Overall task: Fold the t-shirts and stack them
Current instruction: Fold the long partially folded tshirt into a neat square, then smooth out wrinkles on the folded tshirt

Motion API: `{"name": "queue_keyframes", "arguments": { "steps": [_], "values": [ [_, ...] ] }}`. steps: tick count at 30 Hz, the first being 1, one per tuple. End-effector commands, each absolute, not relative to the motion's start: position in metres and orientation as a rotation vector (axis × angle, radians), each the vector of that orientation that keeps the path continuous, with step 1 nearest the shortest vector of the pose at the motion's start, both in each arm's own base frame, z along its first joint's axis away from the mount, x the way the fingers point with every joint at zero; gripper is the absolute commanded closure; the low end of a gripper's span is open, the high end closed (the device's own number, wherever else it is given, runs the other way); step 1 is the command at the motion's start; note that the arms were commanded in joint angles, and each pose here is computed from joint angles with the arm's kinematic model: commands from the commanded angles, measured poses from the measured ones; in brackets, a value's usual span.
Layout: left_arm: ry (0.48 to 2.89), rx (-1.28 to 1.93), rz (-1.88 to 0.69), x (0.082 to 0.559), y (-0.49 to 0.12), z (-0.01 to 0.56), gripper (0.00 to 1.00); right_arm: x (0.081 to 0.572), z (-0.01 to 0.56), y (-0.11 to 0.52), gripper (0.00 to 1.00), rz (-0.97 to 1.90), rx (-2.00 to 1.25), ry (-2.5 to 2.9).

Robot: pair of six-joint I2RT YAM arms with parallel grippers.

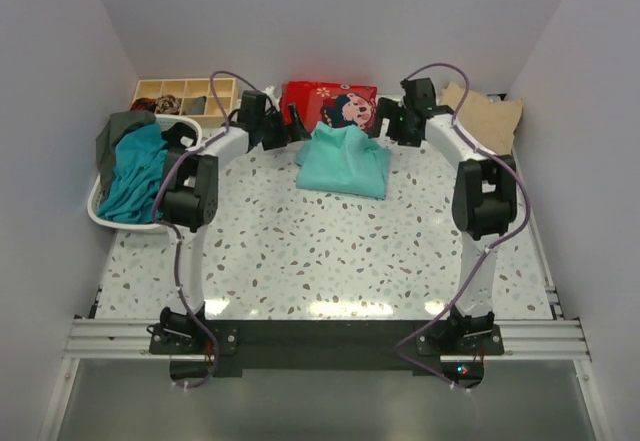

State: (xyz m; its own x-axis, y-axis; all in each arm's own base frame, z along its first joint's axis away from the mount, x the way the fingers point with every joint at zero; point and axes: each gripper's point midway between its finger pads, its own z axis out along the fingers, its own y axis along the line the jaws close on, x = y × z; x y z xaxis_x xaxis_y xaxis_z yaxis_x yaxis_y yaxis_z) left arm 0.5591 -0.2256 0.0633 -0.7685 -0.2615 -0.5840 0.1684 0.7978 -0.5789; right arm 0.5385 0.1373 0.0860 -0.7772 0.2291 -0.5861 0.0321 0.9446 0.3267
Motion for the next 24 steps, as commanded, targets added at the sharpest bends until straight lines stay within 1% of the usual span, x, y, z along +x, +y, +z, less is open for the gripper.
{"name": "queue_keyframes", "arguments": {
  "steps": [1, 4, 5, 6, 10, 14, 15, 22, 24],
  "values": [
    [2.099, 0.034, -0.817, 0.550, -0.224, 0.156, 0.00, 0.532, 0.170, 0.149, 0.01, 0.484, 0.079, 2.276],
    [2.099, 0.044, -0.887, 0.538, -0.230, 0.141, 0.00, 0.517, 0.159, 0.160, 0.01, 0.575, 0.054, 2.303],
    [2.107, 0.039, -0.907, 0.535, -0.232, 0.136, 0.00, 0.508, 0.147, 0.163, 0.01, 0.605, 0.056, 2.331],
    [2.118, 0.041, -0.924, 0.531, -0.234, 0.128, 0.00, 0.505, 0.148, 0.164, 0.01, 0.623, 0.046, 2.327],
    [2.079, 0.074, -1.019, 0.526, -0.245, 0.119, 0.00, 0.489, 0.131, 0.171, 0.02, 0.686, 0.039, 2.364],
    [2.098, 0.089, -0.983, 0.527, -0.242, 0.102, 0.00, 0.482, 0.113, 0.177, 0.05, 0.740, 0.032, 2.394],
    [2.099, 0.087, -0.968, 0.527, -0.241, 0.099, 0.00, 0.480, 0.107, 0.178, 0.07, 0.752, 0.035, 2.402],
    [2.129, 0.079, -0.948, 0.527, -0.241, 0.074, 0.00, 0.478, 0.077, 0.183, 0.15, 0.784, 0.037, 2.456],
    [2.147, 0.088, -0.921, 0.525, -0.242, 0.066, 0.00, 0.480, 0.069, 0.180, 0.15, 0.765, 0.051, 2.473]
  ]
}}
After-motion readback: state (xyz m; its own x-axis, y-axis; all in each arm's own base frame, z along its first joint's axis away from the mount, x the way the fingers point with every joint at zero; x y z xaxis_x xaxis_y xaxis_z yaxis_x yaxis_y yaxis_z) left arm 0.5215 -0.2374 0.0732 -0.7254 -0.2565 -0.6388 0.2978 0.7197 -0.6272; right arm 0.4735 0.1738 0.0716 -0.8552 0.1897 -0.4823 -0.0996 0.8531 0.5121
